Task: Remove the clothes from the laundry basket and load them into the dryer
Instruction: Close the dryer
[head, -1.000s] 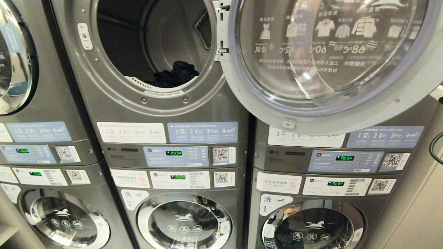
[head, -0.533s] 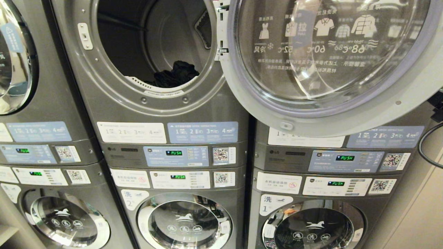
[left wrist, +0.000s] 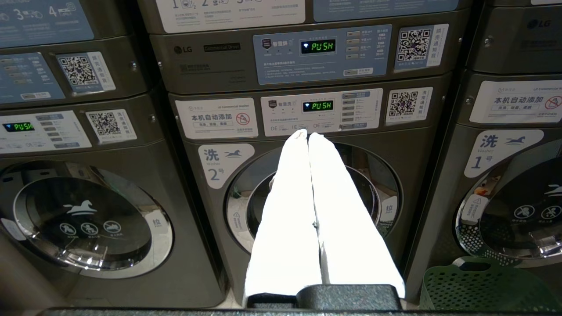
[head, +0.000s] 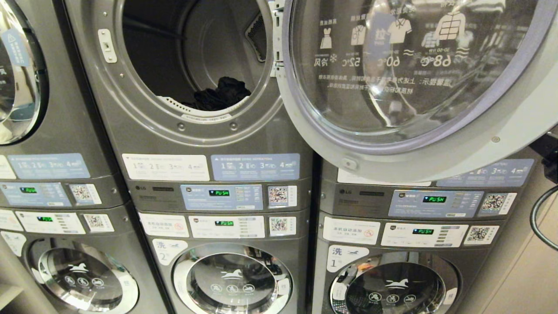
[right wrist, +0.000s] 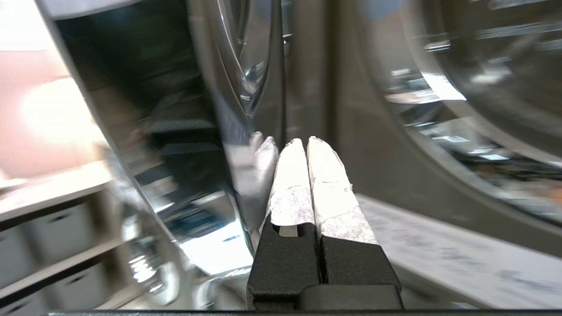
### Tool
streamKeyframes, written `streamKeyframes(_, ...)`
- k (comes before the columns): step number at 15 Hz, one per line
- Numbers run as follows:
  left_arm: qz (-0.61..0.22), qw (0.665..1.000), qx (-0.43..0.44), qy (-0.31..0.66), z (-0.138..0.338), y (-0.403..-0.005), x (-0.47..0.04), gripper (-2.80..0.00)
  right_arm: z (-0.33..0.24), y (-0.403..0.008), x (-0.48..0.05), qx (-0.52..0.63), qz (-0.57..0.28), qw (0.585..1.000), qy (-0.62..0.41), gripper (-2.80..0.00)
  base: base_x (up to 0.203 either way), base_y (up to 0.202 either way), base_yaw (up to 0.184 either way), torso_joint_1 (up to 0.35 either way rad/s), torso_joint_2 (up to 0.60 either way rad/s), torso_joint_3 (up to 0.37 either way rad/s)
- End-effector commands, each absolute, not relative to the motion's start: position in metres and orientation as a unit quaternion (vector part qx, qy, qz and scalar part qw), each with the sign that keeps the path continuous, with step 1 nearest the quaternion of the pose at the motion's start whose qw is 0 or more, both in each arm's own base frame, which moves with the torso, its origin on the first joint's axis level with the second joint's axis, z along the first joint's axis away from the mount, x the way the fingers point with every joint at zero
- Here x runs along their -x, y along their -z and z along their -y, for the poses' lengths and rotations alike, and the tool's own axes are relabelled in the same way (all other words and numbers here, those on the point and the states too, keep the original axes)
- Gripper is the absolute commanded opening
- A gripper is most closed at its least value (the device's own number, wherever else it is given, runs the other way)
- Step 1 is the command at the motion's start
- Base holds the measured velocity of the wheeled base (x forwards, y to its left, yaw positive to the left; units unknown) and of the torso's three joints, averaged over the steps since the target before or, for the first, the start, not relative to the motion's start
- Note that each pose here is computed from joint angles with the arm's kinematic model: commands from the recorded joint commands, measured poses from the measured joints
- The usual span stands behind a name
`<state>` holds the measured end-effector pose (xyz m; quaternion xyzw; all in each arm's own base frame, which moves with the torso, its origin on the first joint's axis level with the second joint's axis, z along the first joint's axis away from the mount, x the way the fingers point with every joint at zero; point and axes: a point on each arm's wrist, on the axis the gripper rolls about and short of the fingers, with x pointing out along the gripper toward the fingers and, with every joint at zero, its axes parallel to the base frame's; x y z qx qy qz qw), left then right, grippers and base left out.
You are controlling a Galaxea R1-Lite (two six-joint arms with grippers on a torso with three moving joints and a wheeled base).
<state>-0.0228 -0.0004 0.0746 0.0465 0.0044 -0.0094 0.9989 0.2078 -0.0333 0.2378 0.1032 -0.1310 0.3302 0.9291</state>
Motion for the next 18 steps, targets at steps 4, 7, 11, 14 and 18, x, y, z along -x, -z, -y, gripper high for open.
streamKeyframes(4,-0.004,0.999,-0.047,0.009,0.000,-0.075,0.023,-2.80,-0.001,-0.246,-0.168,-0.098,0.145,0.894,-0.413,-2.80,0.000,0.000,0.000,0.000,0.00,0.000)
streamKeyframes(7,-0.005,0.999,-0.047,0.009,0.000,-0.074,0.023,-2.80,-0.023,-0.252,-0.159,-0.105,0.150,0.860,-0.476,-2.80,0.000,0.000,0.000,0.000,0.00,0.000)
streamKeyframes(11,-0.005,0.999,-0.047,0.009,0.000,-0.074,0.023,-2.80,-0.046,-0.258,-0.155,-0.114,0.150,0.820,-0.541,-2.80,0.000,0.000,0.000,0.000,0.00,0.000)
streamKeyframes(14,-0.005,0.999,-0.047,0.009,0.000,-0.074,0.023,-2.80,-0.063,-0.265,-0.157,-0.119,0.152,0.791,-0.580,-2.80,0.000,0.000,0.000,0.000,0.00,0.000)
streamKeyframes(18,-0.005,0.999,-0.047,0.009,0.000,-0.074,0.023,-2.80,-0.087,-0.272,-0.170,-0.125,0.152,0.762,-0.617,-2.80,0.000,0.000,0.000,0.000,0.00,0.000)
